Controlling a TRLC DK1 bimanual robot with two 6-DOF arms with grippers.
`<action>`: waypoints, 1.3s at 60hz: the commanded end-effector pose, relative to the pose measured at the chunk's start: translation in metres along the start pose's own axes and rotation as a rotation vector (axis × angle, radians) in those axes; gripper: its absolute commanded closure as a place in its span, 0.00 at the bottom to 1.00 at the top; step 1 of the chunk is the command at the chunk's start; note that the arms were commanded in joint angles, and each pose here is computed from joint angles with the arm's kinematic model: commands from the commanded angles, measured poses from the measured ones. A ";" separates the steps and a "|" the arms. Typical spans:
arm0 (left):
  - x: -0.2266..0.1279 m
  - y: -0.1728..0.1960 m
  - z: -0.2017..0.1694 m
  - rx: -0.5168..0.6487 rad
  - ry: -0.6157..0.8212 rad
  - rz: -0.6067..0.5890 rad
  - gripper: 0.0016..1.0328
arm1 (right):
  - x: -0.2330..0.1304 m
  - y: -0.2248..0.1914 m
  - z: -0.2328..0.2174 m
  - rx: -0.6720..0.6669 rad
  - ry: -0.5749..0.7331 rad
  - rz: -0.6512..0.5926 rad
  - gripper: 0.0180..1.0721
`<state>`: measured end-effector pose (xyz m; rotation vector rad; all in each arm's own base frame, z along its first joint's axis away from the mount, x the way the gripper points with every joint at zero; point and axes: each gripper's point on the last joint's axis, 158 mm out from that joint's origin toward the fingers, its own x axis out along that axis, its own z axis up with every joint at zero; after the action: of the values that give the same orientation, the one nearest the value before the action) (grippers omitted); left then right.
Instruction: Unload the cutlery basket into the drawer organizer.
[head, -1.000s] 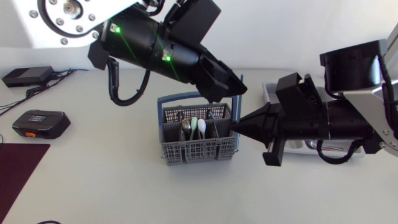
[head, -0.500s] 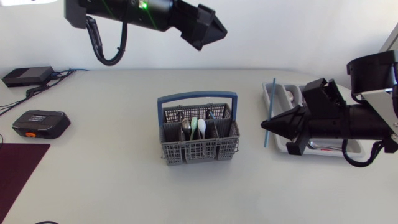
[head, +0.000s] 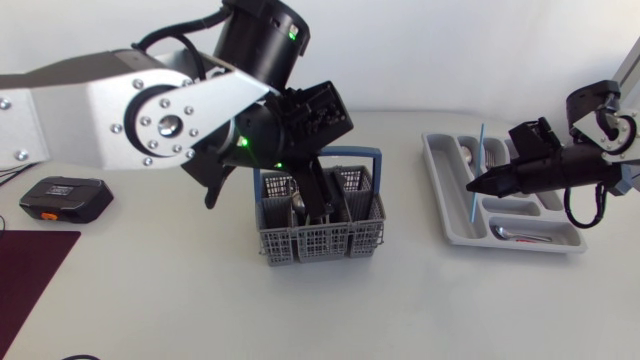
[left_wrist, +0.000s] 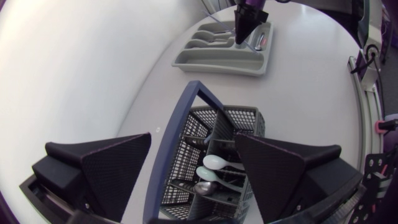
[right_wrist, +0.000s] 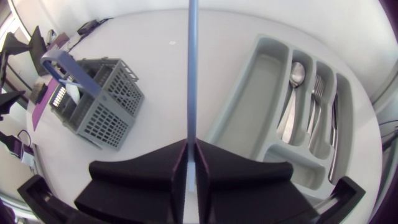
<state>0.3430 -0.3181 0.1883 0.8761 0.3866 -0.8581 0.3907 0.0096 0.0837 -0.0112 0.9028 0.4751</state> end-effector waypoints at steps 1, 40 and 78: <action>0.010 -0.011 -0.014 0.073 0.034 0.005 0.09 | 0.010 -0.016 -0.001 0.070 0.031 -0.014 0.95; 0.042 -0.025 -0.032 0.157 0.064 0.062 0.17 | 0.082 -0.084 -0.021 0.204 0.173 -0.093 0.83; 0.039 -0.029 -0.028 0.164 0.054 0.056 0.38 | 0.089 -0.094 -0.029 0.203 0.180 -0.117 0.23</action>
<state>0.3592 -0.3297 0.1563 1.0147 0.2828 -0.7827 0.4572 -0.0343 -0.0099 0.0672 1.0956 0.3198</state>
